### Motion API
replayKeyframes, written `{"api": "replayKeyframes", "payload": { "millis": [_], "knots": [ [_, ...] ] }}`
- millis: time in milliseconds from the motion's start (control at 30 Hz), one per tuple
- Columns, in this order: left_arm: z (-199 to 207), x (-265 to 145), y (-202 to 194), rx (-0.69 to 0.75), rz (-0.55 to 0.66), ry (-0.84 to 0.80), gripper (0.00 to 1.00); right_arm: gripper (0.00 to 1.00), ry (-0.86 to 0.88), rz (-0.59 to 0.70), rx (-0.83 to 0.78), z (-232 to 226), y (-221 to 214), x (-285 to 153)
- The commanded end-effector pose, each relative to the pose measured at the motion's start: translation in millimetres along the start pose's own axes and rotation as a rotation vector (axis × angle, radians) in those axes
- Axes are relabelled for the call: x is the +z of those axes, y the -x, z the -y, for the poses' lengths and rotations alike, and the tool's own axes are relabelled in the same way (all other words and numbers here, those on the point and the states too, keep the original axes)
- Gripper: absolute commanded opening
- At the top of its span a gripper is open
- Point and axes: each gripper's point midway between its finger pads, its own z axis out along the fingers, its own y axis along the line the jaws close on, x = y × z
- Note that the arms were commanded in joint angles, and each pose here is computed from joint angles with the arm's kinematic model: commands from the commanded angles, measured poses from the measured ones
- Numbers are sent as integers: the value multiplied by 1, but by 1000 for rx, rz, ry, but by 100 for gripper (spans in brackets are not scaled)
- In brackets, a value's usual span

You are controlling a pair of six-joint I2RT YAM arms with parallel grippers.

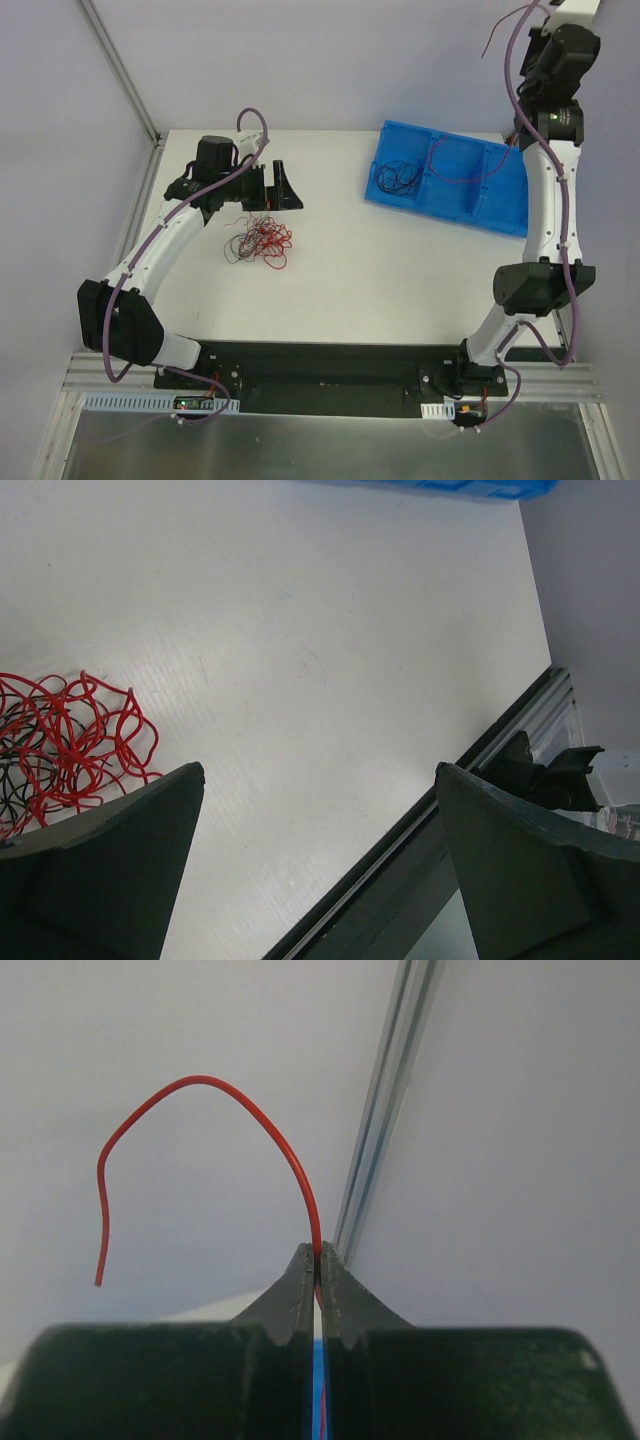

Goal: Untangle the cables

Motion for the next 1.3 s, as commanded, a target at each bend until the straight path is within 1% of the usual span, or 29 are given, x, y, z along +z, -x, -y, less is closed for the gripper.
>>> {"api": "replayKeyframes", "payload": {
  "millis": [0, 133, 300, 400, 567, 700, 800, 900, 1033, 1133, 1200, 1267],
  "knots": [
    [7, 0, 4, 15, 14, -43, 99, 0, 23, -16, 70, -7, -20, -11],
    [10, 1, 3, 13, 10, -57, 99, 0, 90, -97, 108, -27, -65, -13],
    [14, 0, 2, 23, 10, -65, 99, 0, 147, -178, 138, -51, -114, -4],
    [15, 2, 0, 22, 3, -71, 99, 0, 163, -184, 130, -59, -127, 6],
    [14, 5, -2, 22, -6, -71, 99, 0, 133, -199, 70, -58, -138, 31],
    [13, 6, -2, 24, -5, -64, 99, 0, 59, -211, 42, -38, -133, 44],
    [11, 7, -2, 23, -7, -60, 99, 0, 32, -179, 58, -18, -117, 46],
    [11, 7, -2, 25, -5, -58, 99, 0, -3, -154, 24, 0, -105, 45],
    [11, 6, -1, 30, 0, -55, 99, 0, -4, -143, -7, 5, -97, 43],
    [12, 5, -1, 30, -2, -61, 99, 0, -8, -140, 11, 5, -96, 44],
    [10, 6, -2, 28, -2, -54, 99, 0, -47, -129, -5, 13, -86, 46],
    [11, 6, -2, 29, -3, -55, 99, 0, -82, -92, -17, 22, -67, 48]
  ]
}}
